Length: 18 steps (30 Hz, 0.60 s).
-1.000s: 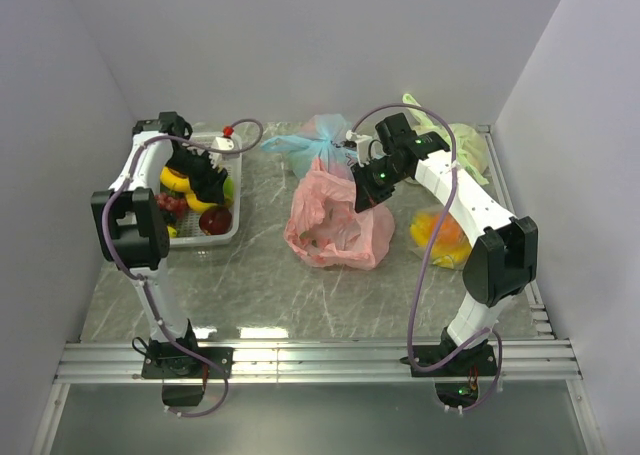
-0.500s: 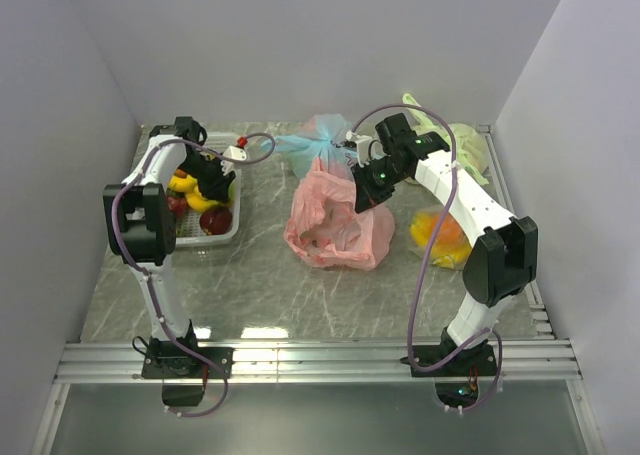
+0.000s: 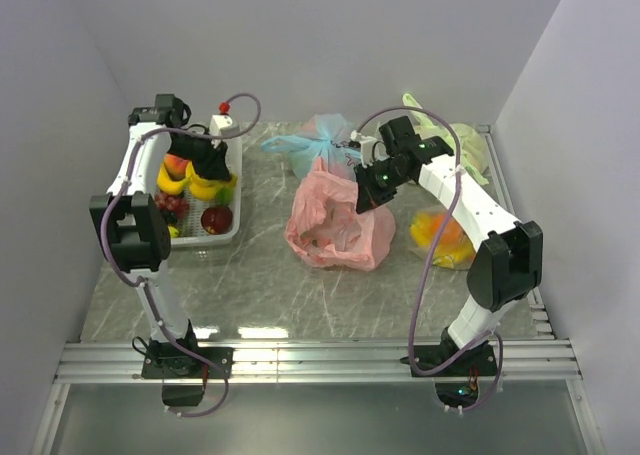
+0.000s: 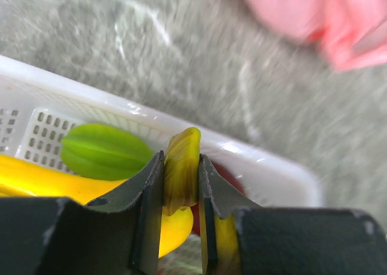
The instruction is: Place the fake fruits into the plastic bag and tie a complex knot
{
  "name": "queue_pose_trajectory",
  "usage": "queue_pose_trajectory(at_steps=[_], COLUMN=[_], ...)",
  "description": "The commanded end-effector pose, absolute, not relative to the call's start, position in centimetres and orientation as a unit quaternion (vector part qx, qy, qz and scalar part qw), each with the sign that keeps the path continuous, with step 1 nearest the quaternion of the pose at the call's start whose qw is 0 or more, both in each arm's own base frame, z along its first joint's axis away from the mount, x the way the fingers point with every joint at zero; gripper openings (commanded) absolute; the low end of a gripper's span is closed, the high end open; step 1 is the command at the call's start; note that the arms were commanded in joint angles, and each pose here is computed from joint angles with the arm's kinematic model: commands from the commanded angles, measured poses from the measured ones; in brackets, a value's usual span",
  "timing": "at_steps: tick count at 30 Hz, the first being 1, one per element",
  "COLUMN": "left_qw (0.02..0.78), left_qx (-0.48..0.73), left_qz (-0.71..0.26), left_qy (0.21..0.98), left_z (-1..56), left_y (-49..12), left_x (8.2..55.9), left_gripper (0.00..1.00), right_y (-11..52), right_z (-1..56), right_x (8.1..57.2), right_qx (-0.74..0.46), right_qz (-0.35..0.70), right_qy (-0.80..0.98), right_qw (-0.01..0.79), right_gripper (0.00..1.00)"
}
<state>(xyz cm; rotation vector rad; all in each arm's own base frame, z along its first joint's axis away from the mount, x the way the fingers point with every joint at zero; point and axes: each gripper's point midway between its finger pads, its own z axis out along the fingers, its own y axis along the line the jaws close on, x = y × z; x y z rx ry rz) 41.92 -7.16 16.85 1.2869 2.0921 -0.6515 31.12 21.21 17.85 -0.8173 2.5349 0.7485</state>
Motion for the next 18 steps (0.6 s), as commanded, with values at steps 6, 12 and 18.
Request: queue_pose_trajectory(at_steps=[6,12,18], left_qw=[0.398,0.460,0.518], left_qx=[0.264,0.159,0.116], left_qz=[-0.382,-0.446,-0.514], left_qy=[0.791,0.751,0.674], left_z=[27.3,36.7,43.8], left_y=[-9.3,-10.4,-12.2], left_x=[42.8,42.2,39.5], left_gripper=[0.00,0.01,0.00], right_y=[23.7,25.9,27.3], right_z=[21.3,23.2,23.1], right_x=[33.4,34.0,33.7], right_qx=[-0.219,-0.171,-0.122], right_qz=[0.347,0.427,0.491], right_qy=[0.869,0.843,0.825], right_qw=[0.277,0.279,0.251], right_gripper=[0.00,0.00,0.00])
